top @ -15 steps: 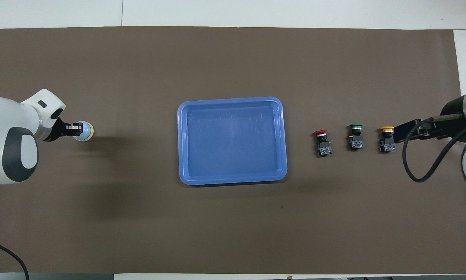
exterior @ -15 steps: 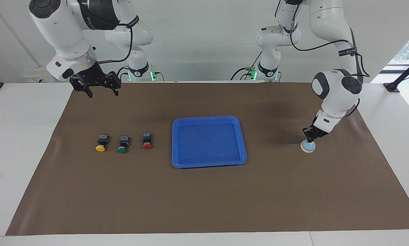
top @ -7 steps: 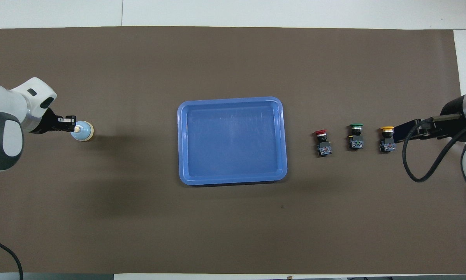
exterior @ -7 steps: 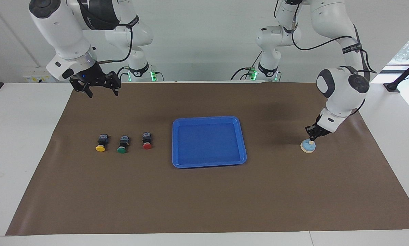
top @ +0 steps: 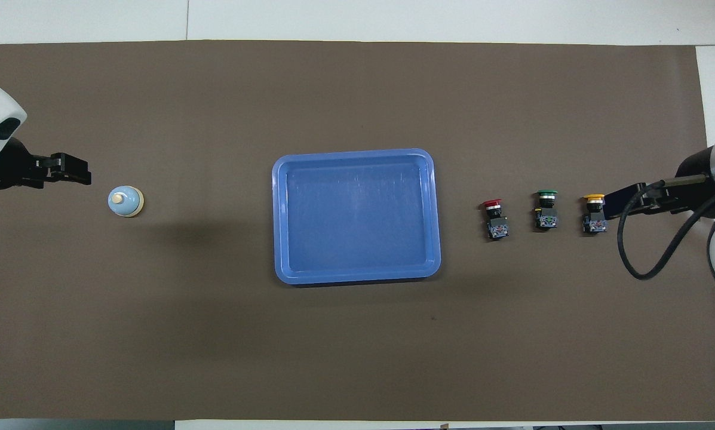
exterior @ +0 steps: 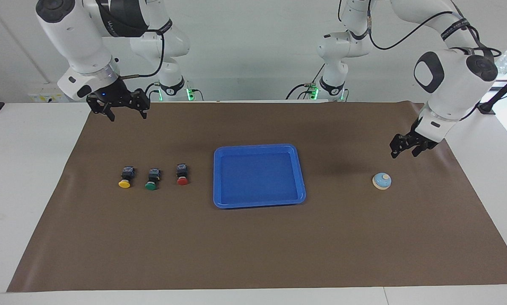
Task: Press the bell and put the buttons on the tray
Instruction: 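Lift the left gripper back from the bell and hold still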
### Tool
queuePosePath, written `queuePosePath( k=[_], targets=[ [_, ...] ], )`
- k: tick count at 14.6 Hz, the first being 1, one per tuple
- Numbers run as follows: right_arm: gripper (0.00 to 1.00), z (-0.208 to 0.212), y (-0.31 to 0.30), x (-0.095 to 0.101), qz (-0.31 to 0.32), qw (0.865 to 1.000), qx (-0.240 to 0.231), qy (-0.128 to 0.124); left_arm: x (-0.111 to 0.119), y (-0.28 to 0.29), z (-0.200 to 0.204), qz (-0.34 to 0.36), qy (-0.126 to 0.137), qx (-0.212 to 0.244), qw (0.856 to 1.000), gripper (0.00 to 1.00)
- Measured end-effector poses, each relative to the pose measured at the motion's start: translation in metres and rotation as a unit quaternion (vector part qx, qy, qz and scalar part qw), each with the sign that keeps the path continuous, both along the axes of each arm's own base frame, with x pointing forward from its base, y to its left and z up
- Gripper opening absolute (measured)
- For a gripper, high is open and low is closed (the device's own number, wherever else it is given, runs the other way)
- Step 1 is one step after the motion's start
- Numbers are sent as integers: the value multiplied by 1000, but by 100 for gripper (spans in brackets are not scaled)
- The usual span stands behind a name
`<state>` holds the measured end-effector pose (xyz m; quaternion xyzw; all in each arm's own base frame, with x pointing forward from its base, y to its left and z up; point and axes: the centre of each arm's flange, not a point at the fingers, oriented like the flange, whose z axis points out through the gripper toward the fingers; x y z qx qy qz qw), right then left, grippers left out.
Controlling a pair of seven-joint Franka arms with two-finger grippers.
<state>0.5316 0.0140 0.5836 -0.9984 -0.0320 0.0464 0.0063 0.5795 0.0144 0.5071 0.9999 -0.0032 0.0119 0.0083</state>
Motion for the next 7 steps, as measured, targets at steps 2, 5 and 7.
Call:
queuePosePath(
  k=[2,5,7],
  targets=[
    [100,0,0,0,0,1000,0,0,-11,-1,22,0,-7,0,1000,100],
    [100,0,0,0,0,1000,0,0,-25,-2,36,-2,11,-1,1000,100],
    [100,0,0,0,0,1000,0,0,-30,-5,36,-4,28,-1,1000,100]
  ],
)
